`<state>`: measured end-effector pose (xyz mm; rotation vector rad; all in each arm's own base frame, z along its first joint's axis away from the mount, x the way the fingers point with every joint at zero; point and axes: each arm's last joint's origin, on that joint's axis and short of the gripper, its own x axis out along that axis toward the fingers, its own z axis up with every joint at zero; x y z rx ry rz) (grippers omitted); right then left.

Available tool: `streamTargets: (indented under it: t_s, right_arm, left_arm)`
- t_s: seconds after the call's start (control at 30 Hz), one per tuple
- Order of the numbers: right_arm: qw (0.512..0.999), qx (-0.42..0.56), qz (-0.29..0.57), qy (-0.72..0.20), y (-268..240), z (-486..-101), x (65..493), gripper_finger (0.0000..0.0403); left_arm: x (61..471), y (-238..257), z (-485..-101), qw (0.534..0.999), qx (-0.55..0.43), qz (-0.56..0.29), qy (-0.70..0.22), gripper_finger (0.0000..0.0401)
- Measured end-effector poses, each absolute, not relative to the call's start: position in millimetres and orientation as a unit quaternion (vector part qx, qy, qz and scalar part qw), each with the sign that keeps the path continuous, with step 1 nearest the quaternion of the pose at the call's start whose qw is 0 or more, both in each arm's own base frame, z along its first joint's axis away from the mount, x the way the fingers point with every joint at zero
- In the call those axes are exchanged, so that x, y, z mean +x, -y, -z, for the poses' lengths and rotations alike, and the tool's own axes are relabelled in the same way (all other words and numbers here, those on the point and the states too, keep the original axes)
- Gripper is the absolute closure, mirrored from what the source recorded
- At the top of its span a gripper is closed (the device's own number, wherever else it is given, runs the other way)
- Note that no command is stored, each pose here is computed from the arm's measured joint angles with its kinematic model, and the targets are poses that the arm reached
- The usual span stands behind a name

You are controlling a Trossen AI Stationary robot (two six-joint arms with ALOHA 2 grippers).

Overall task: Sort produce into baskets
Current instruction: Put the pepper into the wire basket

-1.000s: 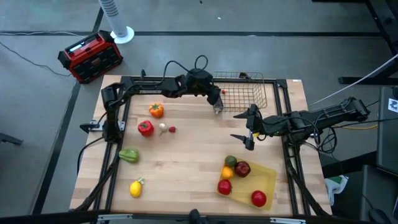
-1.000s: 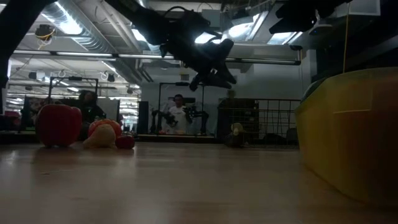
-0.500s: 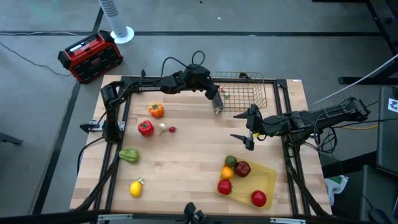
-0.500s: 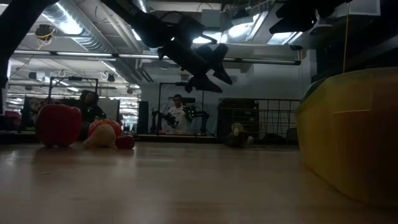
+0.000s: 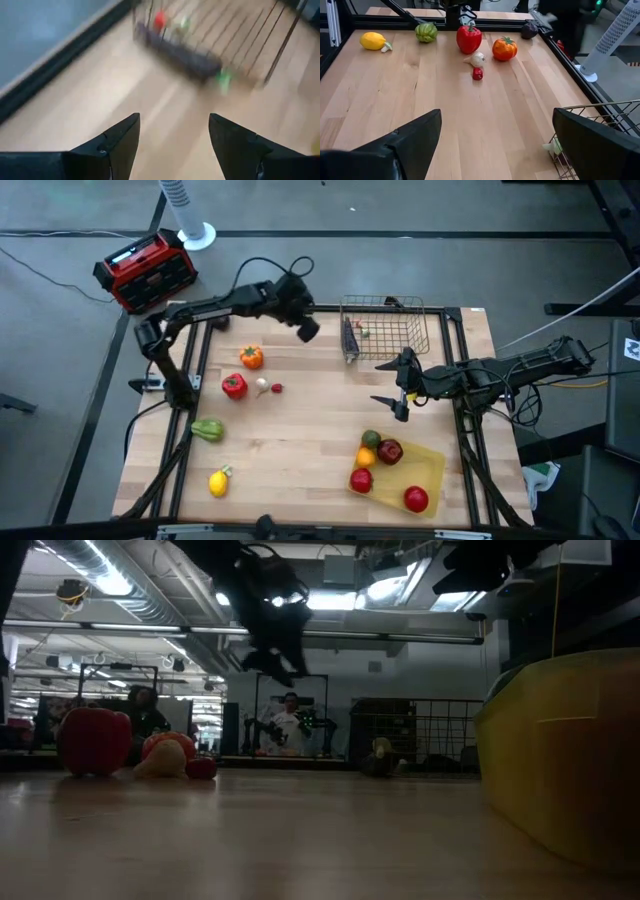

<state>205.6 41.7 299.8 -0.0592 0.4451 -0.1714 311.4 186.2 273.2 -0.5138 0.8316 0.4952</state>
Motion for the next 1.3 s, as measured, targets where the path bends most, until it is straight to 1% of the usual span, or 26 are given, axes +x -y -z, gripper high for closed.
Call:
streamTargets:
  t_s: [0.17,0.3,0.37,0.53,0.67,0.77,0.9,1.13,1.2,1.3]
  right_arm:
    - [0.971,-0.029,0.085,-0.22,-42,-300,206,0.0026]
    - [0.971,-0.029,0.085,-0.22,-42,-300,206,0.0026]
    - [0.971,-0.029,0.085,-0.22,-42,-300,206,0.0026]
    - [0.971,-0.029,0.085,-0.22,-42,-300,206,0.0026]
    - [0.971,-0.029,0.085,-0.22,-42,-300,206,0.0026]
    - [0.971,-0.029,0.085,-0.22,-42,-300,206,0.0026]
    - [0.971,-0.029,0.085,-0.22,-42,-300,206,0.0026]
    - [0.971,-0.029,0.085,-0.22,-42,-300,206,0.0026]
    - [0.971,-0.029,0.085,-0.22,-42,-300,206,0.0026]
    - [0.971,-0.029,0.085,-0.22,-42,-300,206,0.0026]
  left_arm:
    - [288,-160,-276,0.798,-0.256,-0.216,-0.5,0.0168]
    - [282,-138,-271,0.759,-0.233,-0.181,-0.581,0.0168]
    - [283,-128,-267,0.746,-0.214,-0.162,-0.609,0.0168]
    - [291,-105,-253,0.75,-0.168,-0.119,-0.628,0.0168]
    - [292,-87,-235,0.749,-0.127,-0.089,-0.645,0.0168]
    - [290,-76,-221,0.739,-0.115,-0.076,-0.659,0.0168]
    - [288,-66,-204,0.74,-0.107,-0.069,-0.661,0.0168]
    - [289,-54,-178,0.767,-0.091,-0.056,-0.633,0.0168]
    - [287,-51,-172,0.768,-0.087,-0.054,-0.632,0.0168]
    - [286,-50,-165,0.775,-0.071,-0.067,-0.625,0.0168]
